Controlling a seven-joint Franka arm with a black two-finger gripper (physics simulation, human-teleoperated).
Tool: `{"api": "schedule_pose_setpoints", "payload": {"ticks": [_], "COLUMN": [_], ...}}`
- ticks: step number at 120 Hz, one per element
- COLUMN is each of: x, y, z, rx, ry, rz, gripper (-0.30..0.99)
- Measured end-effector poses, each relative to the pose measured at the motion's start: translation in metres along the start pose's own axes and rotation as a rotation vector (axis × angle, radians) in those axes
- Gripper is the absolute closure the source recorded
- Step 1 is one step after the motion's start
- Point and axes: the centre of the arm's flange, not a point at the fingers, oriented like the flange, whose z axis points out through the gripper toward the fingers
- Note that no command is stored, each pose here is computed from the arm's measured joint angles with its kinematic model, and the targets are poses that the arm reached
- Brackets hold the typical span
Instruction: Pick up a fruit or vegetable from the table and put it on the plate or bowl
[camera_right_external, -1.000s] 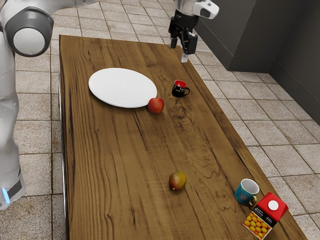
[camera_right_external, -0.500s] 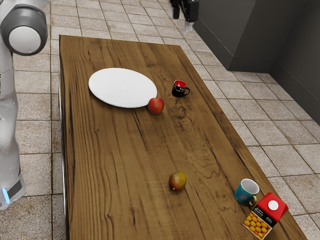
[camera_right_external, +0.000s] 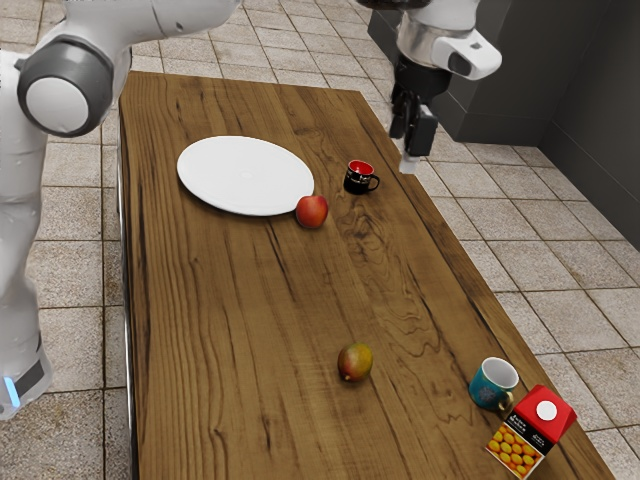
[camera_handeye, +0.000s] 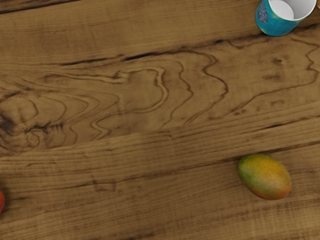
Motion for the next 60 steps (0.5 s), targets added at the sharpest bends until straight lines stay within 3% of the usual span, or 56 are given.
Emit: {"api": "schedule_pose_setpoints", "payload": {"ticks": [22, 43, 60], "x": [0.004, -0.041, -0.056], "y": [0.028, 0.06, 0.074], "z": [0.011, 0.074, 0.109], "rx": [-0.014, -0.029, -0.055], "ry": [-0.016, -0.096, -0.062], "rz": [0.05, 0.103, 0.112], "gripper": [0.0, 0.0, 0.0]}}
